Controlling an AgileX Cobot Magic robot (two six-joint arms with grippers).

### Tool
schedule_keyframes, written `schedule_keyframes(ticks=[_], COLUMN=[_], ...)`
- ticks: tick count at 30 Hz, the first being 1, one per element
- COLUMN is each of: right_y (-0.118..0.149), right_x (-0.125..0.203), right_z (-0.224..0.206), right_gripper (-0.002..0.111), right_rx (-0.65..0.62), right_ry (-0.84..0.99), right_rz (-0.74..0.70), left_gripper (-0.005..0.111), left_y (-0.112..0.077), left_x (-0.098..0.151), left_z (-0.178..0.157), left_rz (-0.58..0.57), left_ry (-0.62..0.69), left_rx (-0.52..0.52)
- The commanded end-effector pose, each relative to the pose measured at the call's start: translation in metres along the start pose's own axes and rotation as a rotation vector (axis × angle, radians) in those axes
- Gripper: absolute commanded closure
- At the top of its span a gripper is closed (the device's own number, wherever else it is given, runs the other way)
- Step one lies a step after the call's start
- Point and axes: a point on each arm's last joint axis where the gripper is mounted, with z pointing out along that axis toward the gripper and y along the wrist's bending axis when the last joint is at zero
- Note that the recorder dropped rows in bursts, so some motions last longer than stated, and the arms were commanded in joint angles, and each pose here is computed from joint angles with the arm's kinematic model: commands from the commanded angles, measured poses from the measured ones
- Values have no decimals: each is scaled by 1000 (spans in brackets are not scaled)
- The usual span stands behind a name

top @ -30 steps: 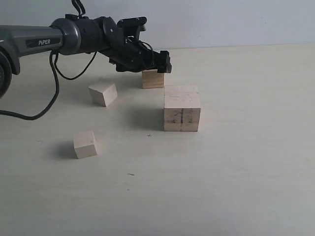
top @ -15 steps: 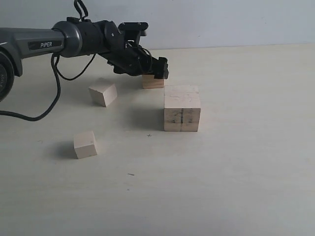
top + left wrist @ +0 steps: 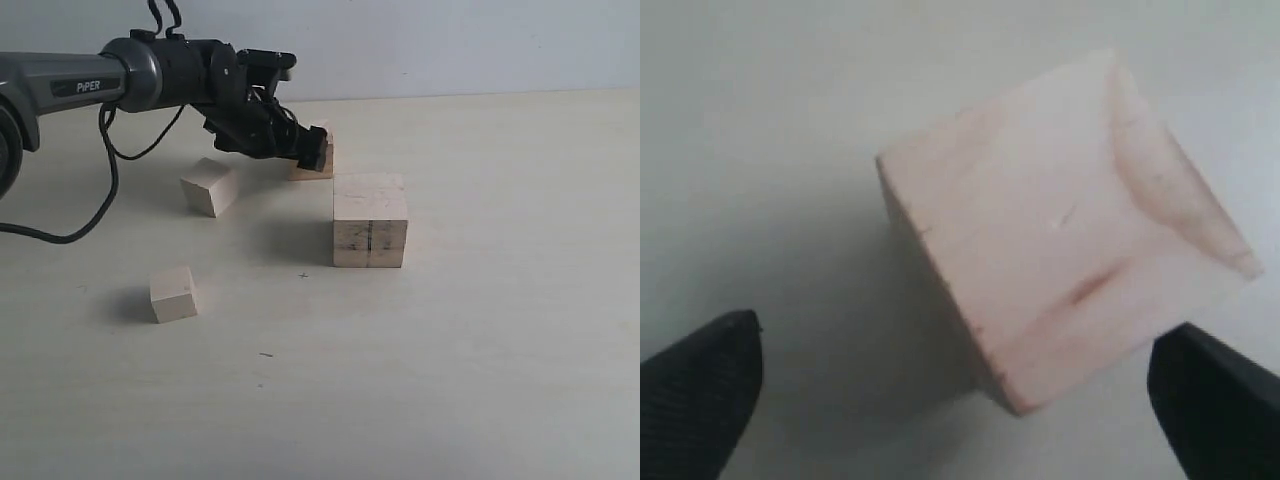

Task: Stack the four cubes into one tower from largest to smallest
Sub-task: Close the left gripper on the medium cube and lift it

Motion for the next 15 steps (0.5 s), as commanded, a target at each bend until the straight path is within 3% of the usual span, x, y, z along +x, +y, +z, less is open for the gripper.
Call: schedule_keyframes(ticks=[1, 5, 9, 15], right_y=[0, 0, 0, 0], right_x=[1, 1, 1, 1], right_z=[0, 0, 0, 0], right_gripper=[108, 108, 108, 108], right_rx=[1, 1, 1, 1], right_ry=[-8, -8, -8, -8], right_rz=[-1, -1, -1, -1], left_gripper=[3, 3, 3, 6], left_y=[-5, -25, -31, -29], left_x=[-9, -19, -27, -18], left_z=[-15, -17, -14, -2], left_rz=[-29, -26, -51, 20], left_ry=[-12, -121, -233, -197], left_rx=[14, 68, 67, 33])
